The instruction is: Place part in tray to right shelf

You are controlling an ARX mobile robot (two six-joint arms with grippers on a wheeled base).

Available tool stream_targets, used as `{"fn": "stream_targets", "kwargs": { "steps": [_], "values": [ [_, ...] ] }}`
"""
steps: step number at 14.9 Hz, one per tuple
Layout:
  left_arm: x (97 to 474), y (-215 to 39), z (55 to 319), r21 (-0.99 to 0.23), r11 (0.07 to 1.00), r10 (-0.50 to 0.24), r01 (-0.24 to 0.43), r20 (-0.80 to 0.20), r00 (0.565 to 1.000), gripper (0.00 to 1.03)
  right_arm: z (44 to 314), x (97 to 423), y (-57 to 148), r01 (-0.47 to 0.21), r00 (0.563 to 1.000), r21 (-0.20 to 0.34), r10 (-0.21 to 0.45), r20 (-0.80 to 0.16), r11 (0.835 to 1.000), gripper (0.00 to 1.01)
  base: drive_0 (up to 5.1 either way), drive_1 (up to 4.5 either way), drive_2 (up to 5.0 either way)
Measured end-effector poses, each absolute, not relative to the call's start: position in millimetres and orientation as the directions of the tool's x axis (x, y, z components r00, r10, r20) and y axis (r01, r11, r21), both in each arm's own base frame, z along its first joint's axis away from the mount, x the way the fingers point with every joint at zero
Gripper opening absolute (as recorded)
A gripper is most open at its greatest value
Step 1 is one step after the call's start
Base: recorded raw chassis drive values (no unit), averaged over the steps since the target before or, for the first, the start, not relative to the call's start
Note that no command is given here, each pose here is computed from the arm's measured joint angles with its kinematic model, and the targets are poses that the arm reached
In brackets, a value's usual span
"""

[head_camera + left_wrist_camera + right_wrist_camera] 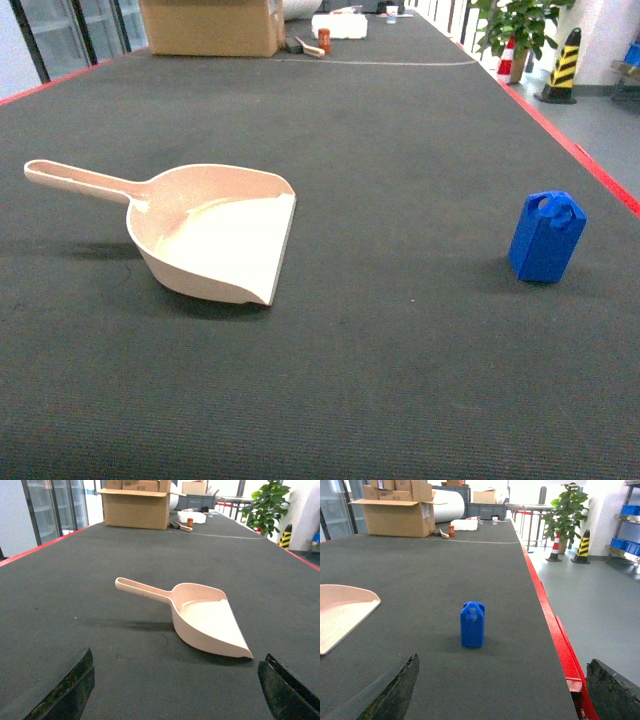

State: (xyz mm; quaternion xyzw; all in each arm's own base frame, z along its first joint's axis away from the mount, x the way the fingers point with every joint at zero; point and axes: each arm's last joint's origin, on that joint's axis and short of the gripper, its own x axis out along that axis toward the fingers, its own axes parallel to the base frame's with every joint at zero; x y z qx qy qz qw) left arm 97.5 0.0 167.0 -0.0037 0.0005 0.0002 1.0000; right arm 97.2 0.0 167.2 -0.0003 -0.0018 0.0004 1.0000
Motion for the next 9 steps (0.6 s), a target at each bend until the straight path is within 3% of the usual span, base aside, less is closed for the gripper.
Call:
{"fn": "stream_targets", "kwargs": {
  "steps": [9],
  "values": [
    [97.5, 0.0, 167.0, -0.007, 1.0, 0.0, 0.0, -0.001, 1.0, 0.98, 167.2, 97.2, 0.0, -0.001, 1.0, -0.001, 0.001, 0.004, 1.0, 0.98, 0.0, 0.0, 0.0]
  ]
}}
